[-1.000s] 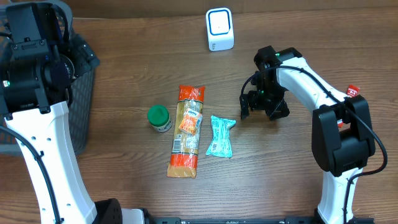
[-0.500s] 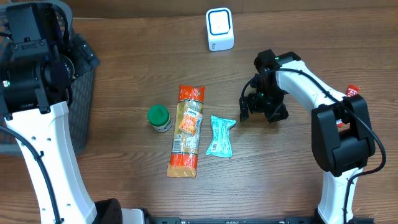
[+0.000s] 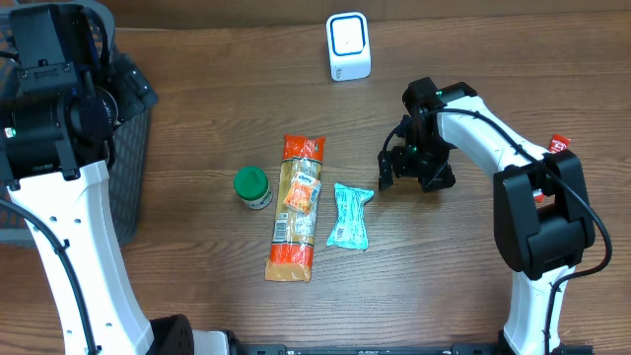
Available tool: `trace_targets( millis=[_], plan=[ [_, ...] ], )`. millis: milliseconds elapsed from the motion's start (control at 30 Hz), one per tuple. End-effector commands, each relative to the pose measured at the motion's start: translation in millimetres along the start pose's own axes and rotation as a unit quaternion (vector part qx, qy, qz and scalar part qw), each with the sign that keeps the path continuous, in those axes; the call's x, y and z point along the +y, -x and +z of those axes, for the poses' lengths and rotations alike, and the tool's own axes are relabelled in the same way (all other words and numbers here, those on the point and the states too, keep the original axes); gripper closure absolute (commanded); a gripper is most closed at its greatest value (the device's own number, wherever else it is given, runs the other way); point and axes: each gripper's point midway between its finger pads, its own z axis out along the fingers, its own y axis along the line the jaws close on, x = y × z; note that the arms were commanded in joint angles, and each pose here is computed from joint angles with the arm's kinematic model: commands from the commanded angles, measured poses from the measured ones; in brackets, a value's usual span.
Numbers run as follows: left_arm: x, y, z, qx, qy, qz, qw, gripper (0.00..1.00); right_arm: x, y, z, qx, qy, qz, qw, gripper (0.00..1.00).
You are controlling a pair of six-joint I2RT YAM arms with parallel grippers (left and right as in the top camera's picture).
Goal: Scan the item barcode
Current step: 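Move the right gripper left over the teal wrapper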
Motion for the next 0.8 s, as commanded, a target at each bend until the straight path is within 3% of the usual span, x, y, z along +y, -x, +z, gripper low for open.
trace_targets(
  millis=[0, 767],
  plan=[
    [2.0, 3.3, 0.9, -0.004, 0.006, 0.003, 1.0, 0.0, 3.9, 0.3, -7.1, -0.011, 0.007, -0.004, 1.0, 0.0],
    [2.0, 3.4, 0.9, -0.004, 0.006, 0.002, 1.0, 0.0, 5.0, 4.3, -7.2, -0.019, 0.009, -0.005, 1.0, 0.0]
  ],
)
